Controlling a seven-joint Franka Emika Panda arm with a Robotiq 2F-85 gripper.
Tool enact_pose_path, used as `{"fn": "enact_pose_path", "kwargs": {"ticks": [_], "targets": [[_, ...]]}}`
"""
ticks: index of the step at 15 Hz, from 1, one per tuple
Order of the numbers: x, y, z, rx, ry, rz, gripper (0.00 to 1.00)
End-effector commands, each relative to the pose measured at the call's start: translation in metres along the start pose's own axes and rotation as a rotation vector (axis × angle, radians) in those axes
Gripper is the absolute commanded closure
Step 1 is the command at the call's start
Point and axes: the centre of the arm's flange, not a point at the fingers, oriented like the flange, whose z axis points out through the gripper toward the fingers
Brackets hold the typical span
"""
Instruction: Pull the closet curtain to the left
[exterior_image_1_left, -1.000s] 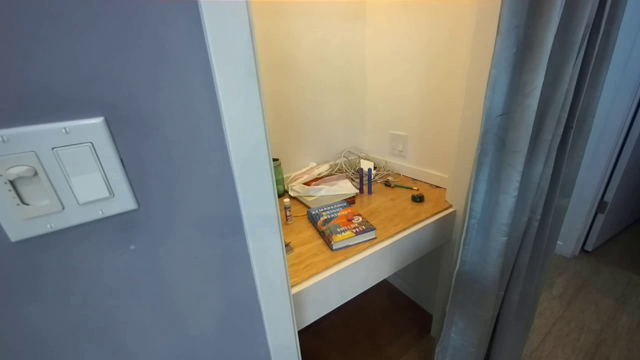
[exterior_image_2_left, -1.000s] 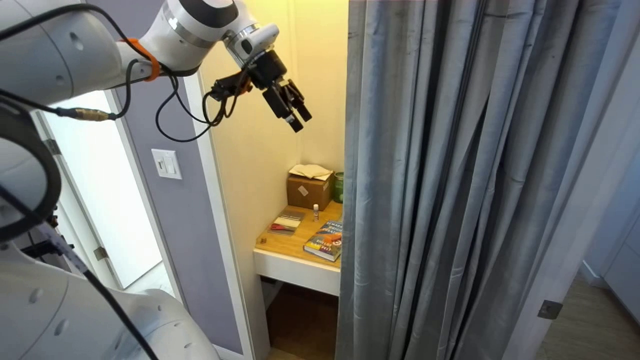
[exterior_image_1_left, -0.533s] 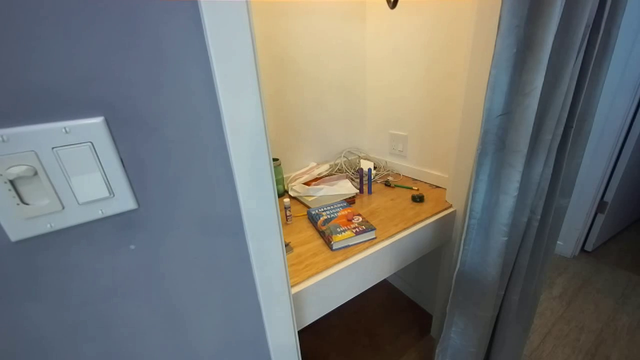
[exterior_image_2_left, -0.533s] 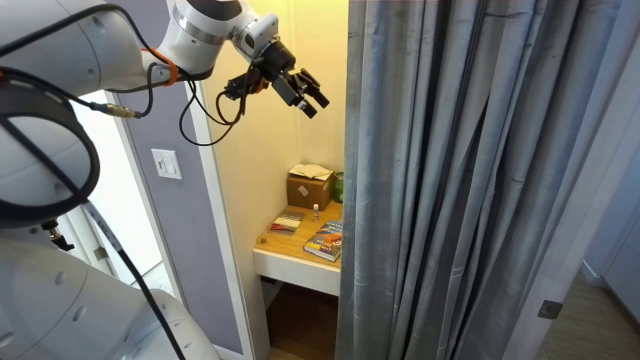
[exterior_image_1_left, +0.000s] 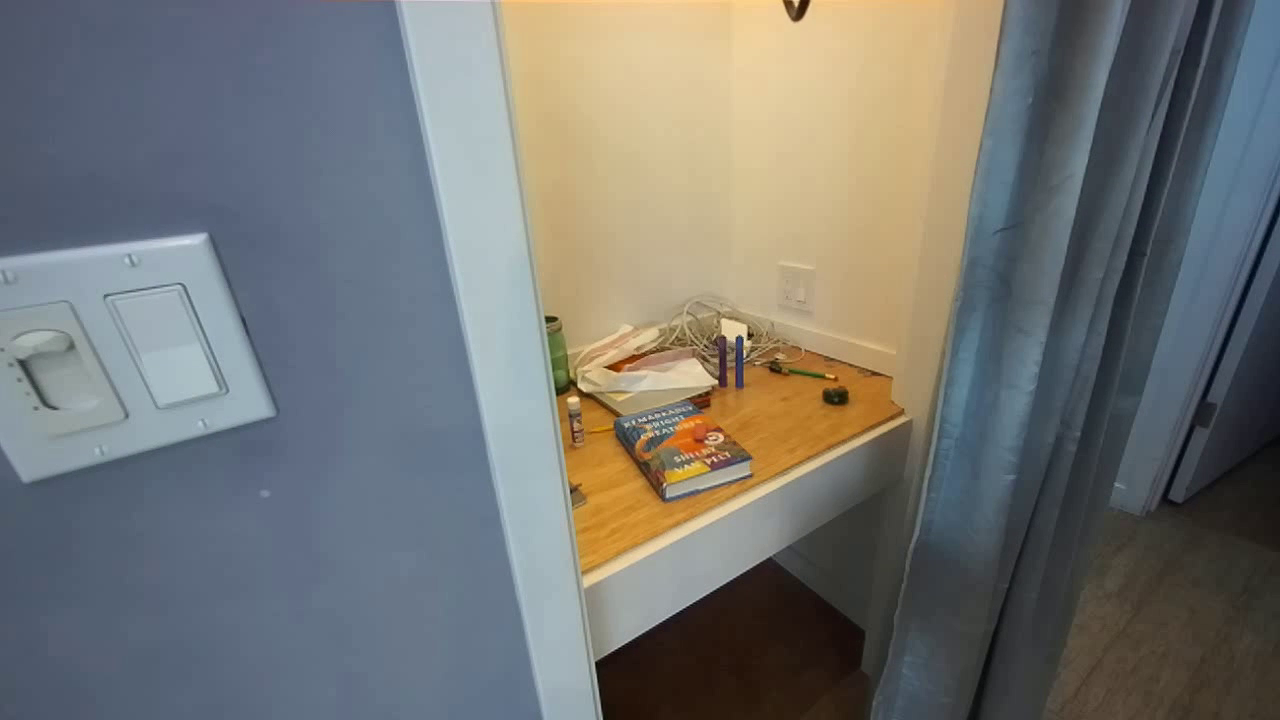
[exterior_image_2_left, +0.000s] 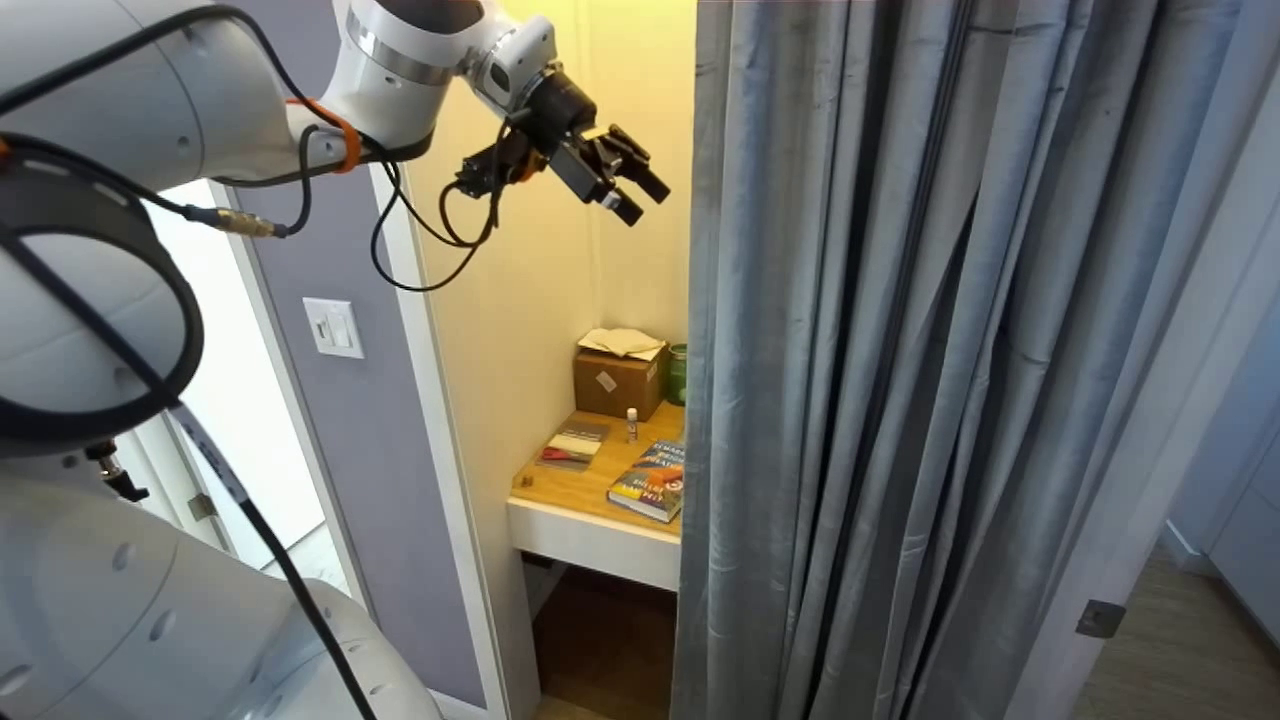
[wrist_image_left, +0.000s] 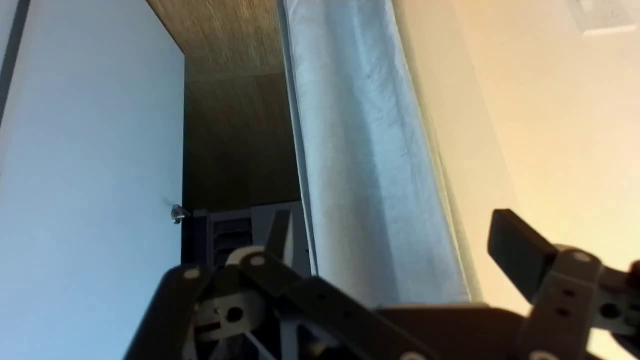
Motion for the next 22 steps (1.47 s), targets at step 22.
{"fn": "enact_pose_path", "kwargs": {"ticks": [22], "targets": [[0.026, -0.035, 0.009, 0.04, 0.269, -0.096, 0.0]]}}
